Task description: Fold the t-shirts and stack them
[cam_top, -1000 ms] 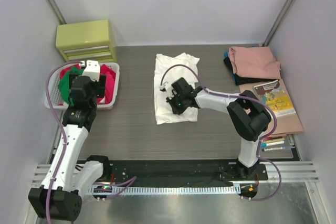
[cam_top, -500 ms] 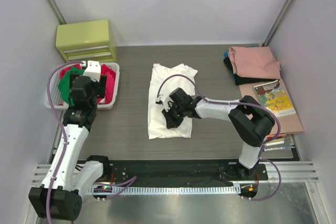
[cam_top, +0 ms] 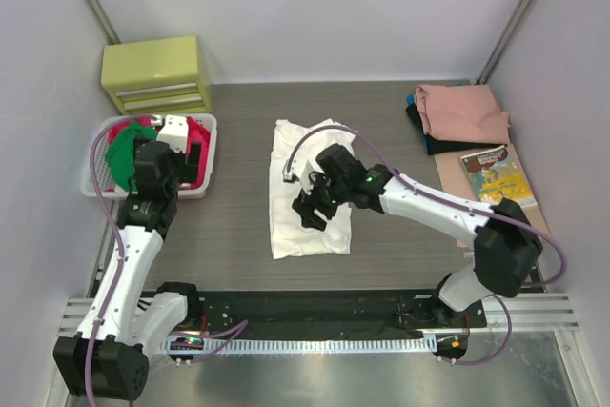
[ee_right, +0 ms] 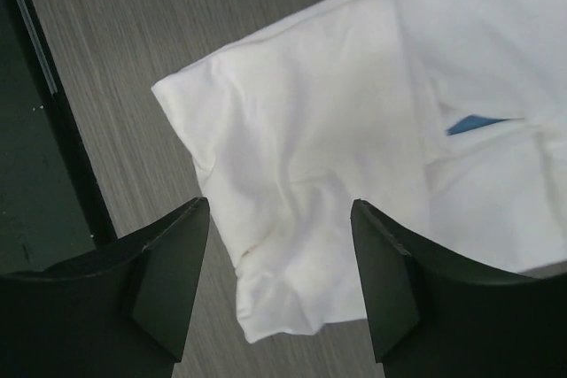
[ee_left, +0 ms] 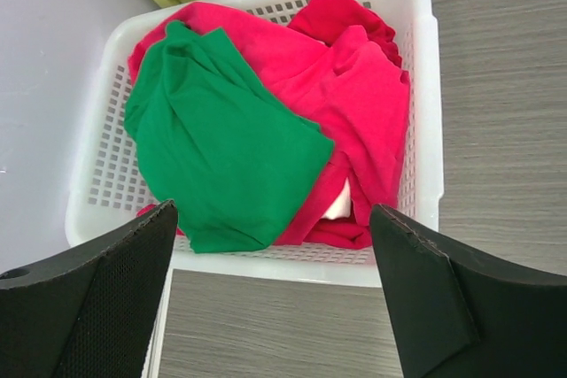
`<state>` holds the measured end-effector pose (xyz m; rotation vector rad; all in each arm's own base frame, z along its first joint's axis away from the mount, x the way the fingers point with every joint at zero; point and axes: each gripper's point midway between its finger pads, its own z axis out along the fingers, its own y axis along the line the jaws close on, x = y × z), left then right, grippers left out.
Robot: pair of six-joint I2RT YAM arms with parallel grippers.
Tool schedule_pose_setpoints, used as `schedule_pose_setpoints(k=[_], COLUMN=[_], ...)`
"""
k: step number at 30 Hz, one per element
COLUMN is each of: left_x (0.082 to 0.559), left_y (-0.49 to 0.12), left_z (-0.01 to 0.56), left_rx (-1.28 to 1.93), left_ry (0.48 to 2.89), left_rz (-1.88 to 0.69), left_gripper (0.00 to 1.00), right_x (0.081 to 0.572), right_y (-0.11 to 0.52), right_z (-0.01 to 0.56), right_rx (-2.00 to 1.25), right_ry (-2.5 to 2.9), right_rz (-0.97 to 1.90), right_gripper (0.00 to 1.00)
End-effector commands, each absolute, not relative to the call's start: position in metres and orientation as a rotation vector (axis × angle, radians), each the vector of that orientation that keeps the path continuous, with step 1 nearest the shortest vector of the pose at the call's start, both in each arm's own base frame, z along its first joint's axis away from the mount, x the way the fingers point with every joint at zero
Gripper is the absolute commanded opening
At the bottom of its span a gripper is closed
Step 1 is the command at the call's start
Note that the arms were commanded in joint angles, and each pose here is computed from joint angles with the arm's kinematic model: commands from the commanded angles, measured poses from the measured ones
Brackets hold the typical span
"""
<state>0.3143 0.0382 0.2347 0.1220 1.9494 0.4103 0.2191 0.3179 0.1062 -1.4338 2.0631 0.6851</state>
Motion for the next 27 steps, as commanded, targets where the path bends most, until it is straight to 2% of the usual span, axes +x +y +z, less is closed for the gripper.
schedule_pose_setpoints(k=[1, 6, 10, 11, 14, 16, 20, 23, 27], left_x=[0.317, 0.304, 0.285, 0.275, 0.247, 0.236, 0.232, 0.231, 0.221], left_y=[0.032, -0.013, -0.060, -0.070, -0.127, -0.147, -0.166, -0.176, -0.195], left_z=[0.239, 0.219, 0.211, 0.198, 0.210, 0.214, 0.189, 0.175, 0.158], left_rx=[0.098, 0.151, 0.236, 0.241, 0.300, 0.323, 0.283, 0.252, 0.153], left_ry=[1.921, 1.975, 2.032, 2.114, 2.194, 2.209, 2.342, 2.403, 2.435], left_rz=[0.347, 0.039, -0.273, -0.352, -0.818, -1.008, -1.186, -1.269, -1.475], left_gripper=[0.90, 0.91, 0.93, 0.94, 0.94, 0.95, 1.00, 1.00, 1.00], right_x=[0.249, 0.264, 0.265, 0.263, 0.255, 0.250, 0.233, 0.236, 0.213], right_y=[0.317, 0.284, 0.254, 0.249, 0.237, 0.234, 0.241, 0.238, 0.243], right_z=[0.188, 0.196, 0.192, 0.191, 0.182, 0.168, 0.138, 0.124, 0.099], right_rx=[-1.384, -1.259, -1.090, -1.068, -1.027, -0.986, -0.923, -0.893, -0.865], right_ry=[1.814, 1.873, 1.978, 1.994, 2.051, 2.128, 2.270, 2.298, 2.415], right_rz=[0.531, 0.448, 0.649, 0.680, 0.707, 0.725, 0.854, 0.826, 0.967], right_gripper=[0.72, 0.72, 0.73, 0.74, 0.74, 0.75, 0.80, 0.83, 0.83])
